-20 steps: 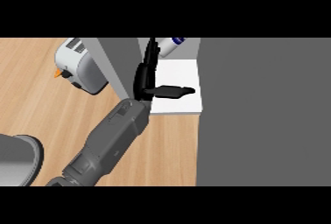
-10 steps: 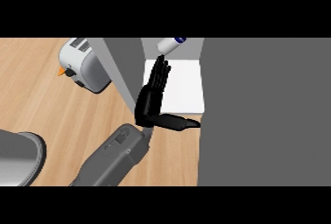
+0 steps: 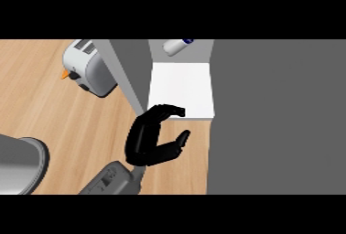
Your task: Pick up the bottled water, place it into the cabinet and close the cabinet
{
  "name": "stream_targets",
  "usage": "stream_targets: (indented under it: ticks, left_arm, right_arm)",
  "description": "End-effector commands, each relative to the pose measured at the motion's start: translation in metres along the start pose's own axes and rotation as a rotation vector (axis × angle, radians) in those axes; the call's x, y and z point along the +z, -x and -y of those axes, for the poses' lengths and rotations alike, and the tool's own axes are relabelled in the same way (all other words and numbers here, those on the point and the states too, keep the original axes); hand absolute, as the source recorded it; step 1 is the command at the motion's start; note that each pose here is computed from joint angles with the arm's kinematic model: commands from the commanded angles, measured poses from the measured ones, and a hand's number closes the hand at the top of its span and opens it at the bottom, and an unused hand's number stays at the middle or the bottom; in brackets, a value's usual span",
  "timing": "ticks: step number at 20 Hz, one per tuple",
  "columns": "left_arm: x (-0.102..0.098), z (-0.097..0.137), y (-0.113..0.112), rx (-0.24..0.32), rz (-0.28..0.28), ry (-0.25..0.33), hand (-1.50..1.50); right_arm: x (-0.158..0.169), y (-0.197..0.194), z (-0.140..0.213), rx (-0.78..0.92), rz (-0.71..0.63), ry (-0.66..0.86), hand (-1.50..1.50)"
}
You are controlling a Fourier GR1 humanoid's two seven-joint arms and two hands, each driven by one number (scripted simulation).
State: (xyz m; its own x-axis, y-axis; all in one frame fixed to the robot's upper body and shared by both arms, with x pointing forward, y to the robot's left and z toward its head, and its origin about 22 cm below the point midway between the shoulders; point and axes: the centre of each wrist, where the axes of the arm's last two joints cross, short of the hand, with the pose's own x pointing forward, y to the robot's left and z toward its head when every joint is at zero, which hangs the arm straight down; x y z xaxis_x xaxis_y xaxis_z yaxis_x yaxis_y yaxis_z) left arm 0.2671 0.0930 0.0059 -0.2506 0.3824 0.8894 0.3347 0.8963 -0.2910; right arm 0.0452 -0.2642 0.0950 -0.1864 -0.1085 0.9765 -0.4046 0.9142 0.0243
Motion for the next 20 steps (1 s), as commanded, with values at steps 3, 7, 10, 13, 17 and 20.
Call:
stream_targets:
  ticks: [3, 7, 10, 13, 17, 20]
  left_arm:
    - [0.033, -0.026, -0.027, -0.008, -0.008, -0.04, 1.5]
    - [0.051, -0.041, -0.042, -0.02, 0.014, -0.073, -1.5]
    - [0.078, -0.068, -0.057, -0.046, 0.021, -0.14, -1.5]
    - [0.088, -0.083, -0.07, -0.028, 0.035, -0.163, -1.5]
    - [0.102, -0.078, -0.083, 0.034, 0.046, -0.18, -1.5]
    - [0.107, -0.103, -0.1, 0.024, 0.04, -0.222, -1.5]
  right_arm:
    - [0.001, -0.034, -0.009, 0.099, -0.061, -0.228, 1.5]
    - [-0.009, -0.056, -0.015, 0.138, 0.0, -0.362, 1.5]
    - [-0.008, -0.049, -0.018, 0.135, 0.018, -0.387, 1.5]
    - [-0.009, -0.068, -0.031, 0.147, 0.025, -0.427, 1.5]
    - [-0.016, -0.065, -0.048, 0.09, -0.009, -0.567, 1.5]
    - [-0.019, -0.069, -0.056, 0.06, 0.036, -0.616, 1.5]
